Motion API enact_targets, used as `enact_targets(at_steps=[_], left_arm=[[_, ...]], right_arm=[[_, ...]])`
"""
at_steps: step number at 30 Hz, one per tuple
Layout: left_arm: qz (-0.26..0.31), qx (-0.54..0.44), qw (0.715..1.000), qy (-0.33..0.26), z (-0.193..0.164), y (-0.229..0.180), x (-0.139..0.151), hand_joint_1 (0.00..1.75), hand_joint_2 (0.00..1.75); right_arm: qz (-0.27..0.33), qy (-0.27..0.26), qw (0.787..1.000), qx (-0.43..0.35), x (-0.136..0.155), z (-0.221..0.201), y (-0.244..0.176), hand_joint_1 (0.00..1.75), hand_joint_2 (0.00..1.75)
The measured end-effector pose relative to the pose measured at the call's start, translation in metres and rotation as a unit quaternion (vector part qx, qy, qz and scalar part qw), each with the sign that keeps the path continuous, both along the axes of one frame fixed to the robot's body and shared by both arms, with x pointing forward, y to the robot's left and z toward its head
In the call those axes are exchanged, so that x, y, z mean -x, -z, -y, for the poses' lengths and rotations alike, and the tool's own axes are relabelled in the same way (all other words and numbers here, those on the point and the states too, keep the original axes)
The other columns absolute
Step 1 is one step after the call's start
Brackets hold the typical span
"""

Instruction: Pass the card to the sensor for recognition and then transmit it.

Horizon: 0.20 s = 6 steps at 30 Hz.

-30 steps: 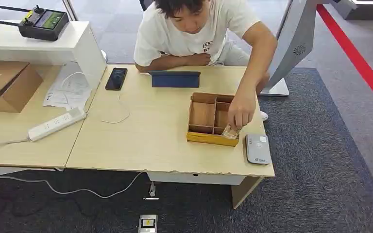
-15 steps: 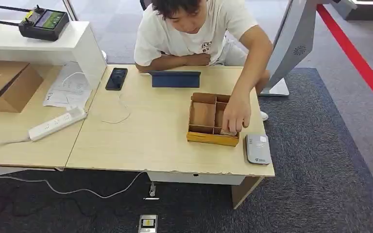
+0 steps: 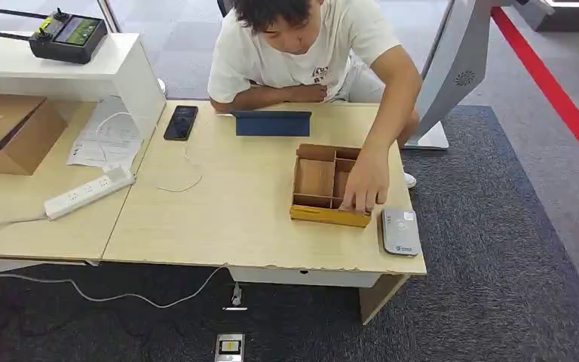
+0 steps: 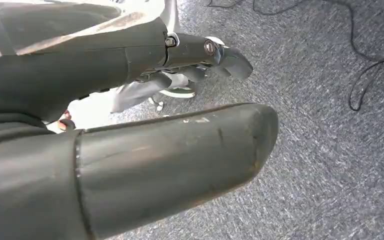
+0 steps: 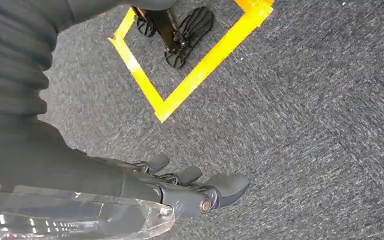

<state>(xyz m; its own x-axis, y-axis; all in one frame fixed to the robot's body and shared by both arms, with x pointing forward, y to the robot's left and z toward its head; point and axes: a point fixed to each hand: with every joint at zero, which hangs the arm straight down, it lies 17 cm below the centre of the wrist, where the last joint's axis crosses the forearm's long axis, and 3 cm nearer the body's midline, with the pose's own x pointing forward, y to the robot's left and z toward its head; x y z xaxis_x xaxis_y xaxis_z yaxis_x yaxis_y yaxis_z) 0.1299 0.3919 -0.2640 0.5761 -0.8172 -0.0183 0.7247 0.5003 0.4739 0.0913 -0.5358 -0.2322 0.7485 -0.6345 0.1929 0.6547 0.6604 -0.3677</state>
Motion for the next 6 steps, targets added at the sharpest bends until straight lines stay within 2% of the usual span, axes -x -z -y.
enact_targets(at_steps=[6], left_arm=[[-0.001, -0.002, 1.0, -0.002, -0.0013, -0.0001, 0.0004, 0.0, 0.0]], right_arm=[[0.001, -0.009, 1.0, 0.0, -0.0013, -0.0029, 0.0011, 0.0, 1.75]])
